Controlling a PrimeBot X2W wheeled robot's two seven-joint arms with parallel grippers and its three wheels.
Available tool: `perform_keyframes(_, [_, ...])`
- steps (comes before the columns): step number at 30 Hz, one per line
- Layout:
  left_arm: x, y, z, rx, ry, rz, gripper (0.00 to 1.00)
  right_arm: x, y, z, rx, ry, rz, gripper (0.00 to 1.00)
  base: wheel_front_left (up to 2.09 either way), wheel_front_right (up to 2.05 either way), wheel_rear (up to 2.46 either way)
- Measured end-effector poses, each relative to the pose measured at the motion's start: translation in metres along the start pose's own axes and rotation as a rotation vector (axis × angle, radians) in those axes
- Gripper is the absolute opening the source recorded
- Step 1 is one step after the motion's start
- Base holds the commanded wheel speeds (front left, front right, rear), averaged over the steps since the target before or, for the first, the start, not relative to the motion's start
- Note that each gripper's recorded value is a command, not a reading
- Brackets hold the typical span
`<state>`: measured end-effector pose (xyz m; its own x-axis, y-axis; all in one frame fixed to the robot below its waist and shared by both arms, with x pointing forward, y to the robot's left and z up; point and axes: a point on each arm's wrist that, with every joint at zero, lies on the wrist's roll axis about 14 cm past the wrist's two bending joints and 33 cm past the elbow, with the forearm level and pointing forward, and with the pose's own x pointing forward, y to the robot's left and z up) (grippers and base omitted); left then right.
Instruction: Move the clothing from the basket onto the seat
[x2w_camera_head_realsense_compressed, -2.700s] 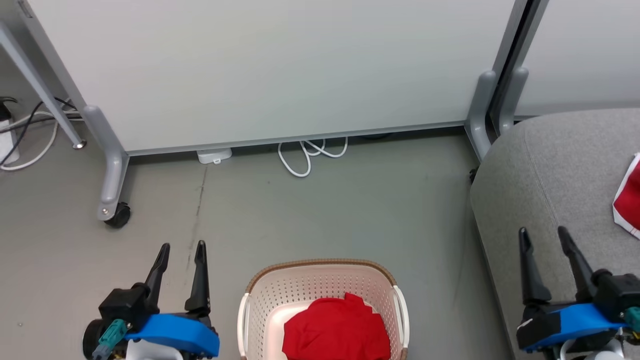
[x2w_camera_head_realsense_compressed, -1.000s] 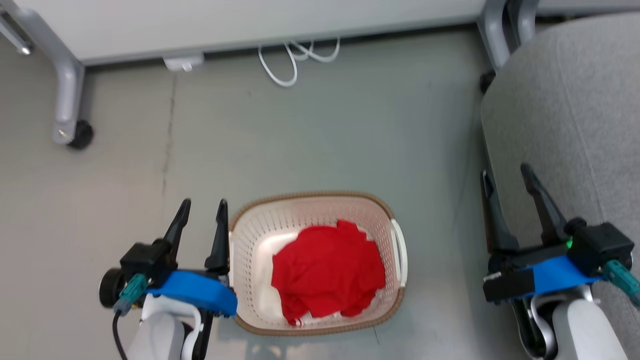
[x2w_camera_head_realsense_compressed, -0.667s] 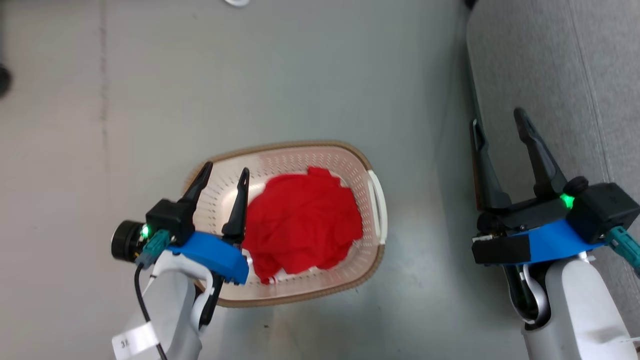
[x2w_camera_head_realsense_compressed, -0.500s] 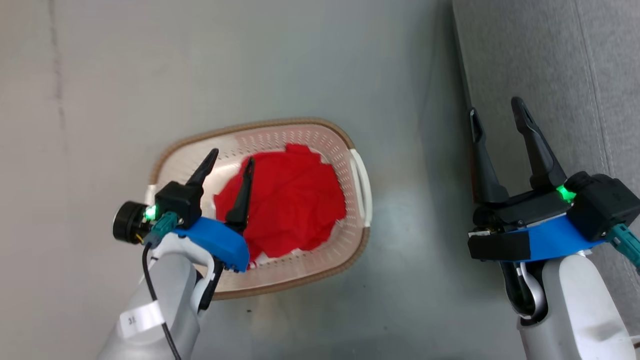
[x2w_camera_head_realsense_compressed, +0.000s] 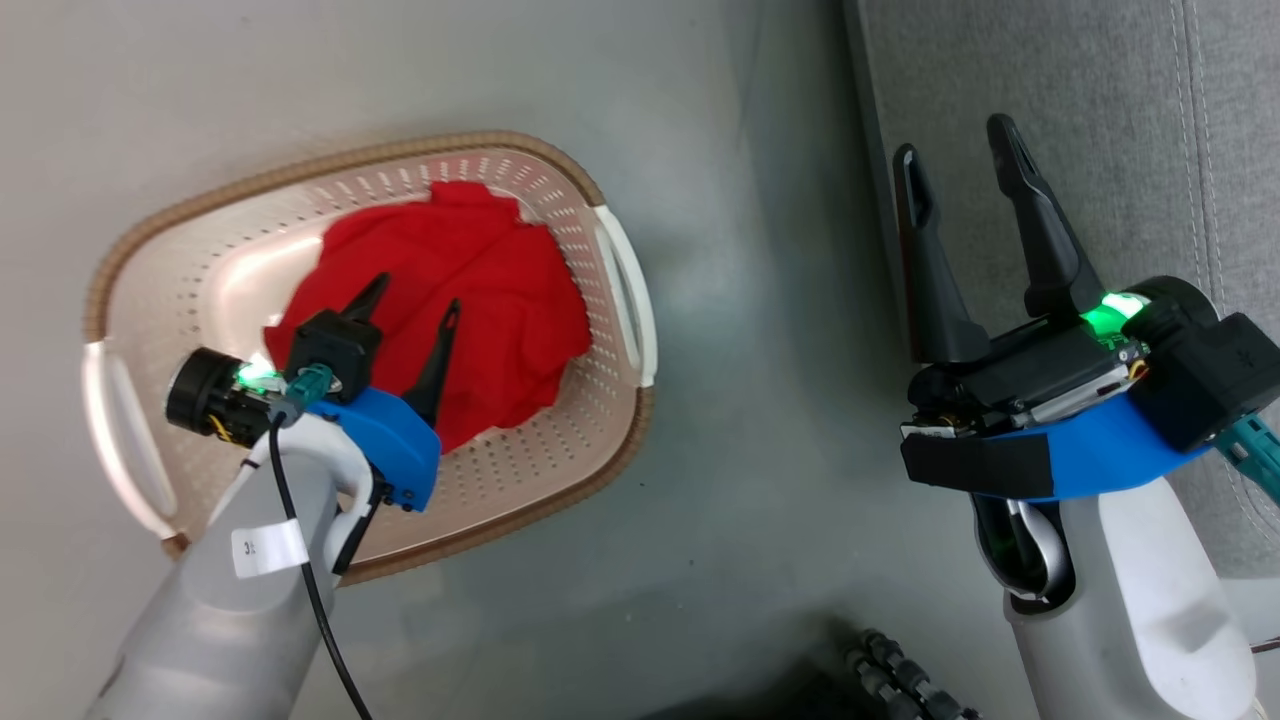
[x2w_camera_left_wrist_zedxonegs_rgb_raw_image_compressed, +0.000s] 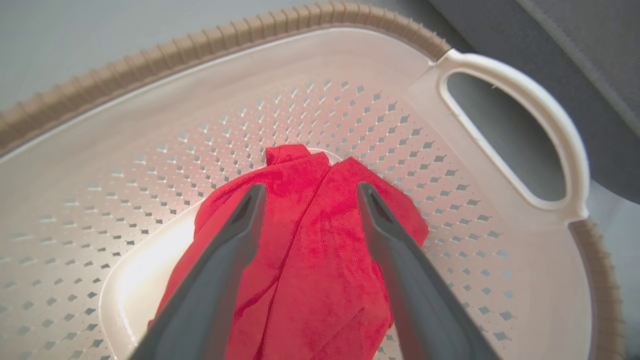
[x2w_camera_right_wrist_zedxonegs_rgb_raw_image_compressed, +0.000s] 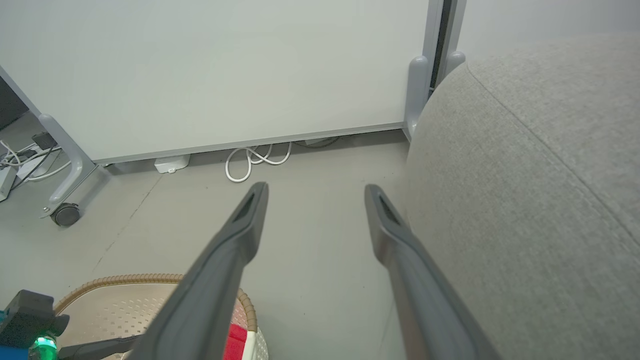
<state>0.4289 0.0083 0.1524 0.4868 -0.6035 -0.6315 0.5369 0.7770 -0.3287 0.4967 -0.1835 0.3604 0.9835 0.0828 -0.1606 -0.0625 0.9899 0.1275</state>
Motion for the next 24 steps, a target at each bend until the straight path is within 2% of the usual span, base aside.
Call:
perform_keyframes(10, [0.024, 0.004, -0.065, 0.05, 0.204, -0.062, 1.0, -0.004, -0.013, -0.022, 0.018, 0.05, -0.032, 1.0, 0.0, 0.0, 0.0])
perform_keyframes(24, [0.026, 0.023, -0.108, 0.077, 0.401, -0.032, 1.0, -0.006, -0.016, -0.029, 0.021, 0.068, -0.038, 1.0, 0.0, 0.0, 0.0])
